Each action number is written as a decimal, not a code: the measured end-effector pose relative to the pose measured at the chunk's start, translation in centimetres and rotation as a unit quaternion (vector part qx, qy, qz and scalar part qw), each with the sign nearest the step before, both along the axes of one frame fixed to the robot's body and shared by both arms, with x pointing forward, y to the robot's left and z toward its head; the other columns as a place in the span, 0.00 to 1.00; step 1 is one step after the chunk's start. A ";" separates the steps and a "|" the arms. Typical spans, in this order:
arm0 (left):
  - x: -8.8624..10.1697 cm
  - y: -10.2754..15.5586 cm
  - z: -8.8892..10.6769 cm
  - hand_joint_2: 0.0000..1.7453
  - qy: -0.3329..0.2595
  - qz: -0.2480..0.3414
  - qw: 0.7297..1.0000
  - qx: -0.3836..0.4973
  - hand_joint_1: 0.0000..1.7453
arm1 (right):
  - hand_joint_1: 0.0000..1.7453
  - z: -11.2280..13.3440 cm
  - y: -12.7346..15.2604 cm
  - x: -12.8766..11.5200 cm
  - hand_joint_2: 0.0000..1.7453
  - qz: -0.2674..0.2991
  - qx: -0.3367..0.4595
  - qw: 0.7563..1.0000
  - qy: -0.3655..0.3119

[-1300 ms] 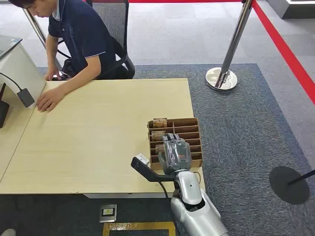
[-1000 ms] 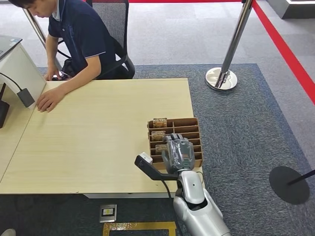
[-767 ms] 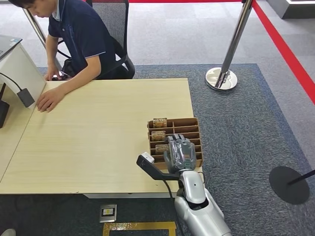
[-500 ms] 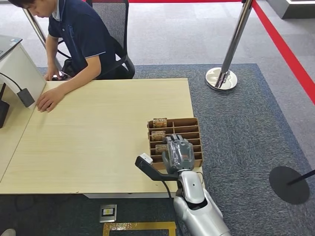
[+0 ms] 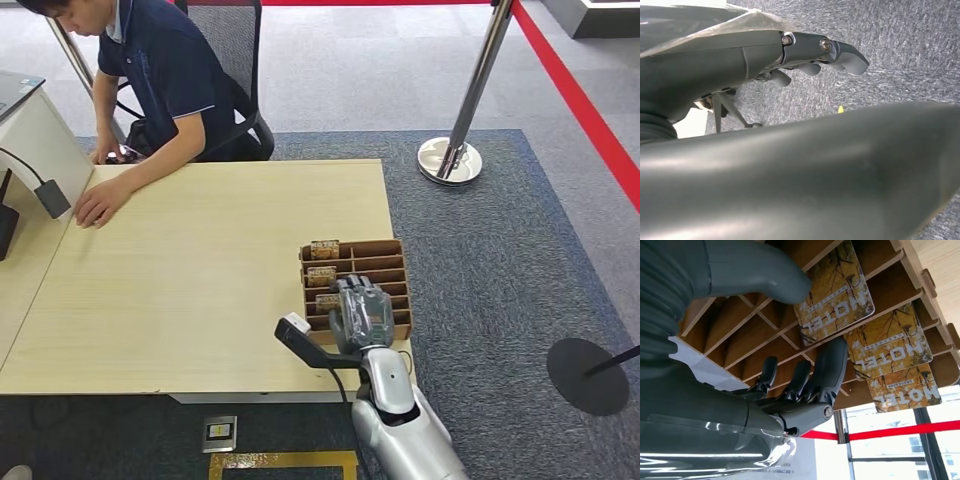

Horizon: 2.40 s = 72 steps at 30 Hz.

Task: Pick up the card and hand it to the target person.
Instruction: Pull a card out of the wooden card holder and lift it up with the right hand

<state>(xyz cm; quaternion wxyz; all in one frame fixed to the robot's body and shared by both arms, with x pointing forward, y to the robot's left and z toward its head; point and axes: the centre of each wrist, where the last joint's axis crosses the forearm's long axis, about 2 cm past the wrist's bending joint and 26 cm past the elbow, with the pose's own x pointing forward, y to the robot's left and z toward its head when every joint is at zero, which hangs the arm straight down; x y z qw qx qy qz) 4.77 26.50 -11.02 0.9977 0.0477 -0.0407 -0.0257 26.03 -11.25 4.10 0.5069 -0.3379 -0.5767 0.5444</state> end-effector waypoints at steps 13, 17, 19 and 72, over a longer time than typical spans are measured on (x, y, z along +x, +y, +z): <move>0.0 0.0 0.0 0.00 -0.001 -0.004 1.000 -0.001 0.00 | 0.46 -0.2 -0.3 0.4 1.00 -0.007 -0.002 1.000 0.003; 0.0 0.0 0.0 0.00 -0.001 -0.005 1.000 -0.001 0.00 | 0.47 -0.2 -0.3 0.4 1.00 -0.008 -0.002 1.000 0.003; 0.0 0.0 0.0 0.00 -0.001 -0.007 1.000 -0.001 0.00 | 0.48 -0.2 -0.3 0.4 1.00 -0.009 -0.001 1.000 0.003; 0.1 -0.1 0.0 0.00 -0.001 -0.012 1.000 -0.004 0.00 | 0.49 0.6 -0.1 0.1 1.00 0.004 0.022 1.000 -0.016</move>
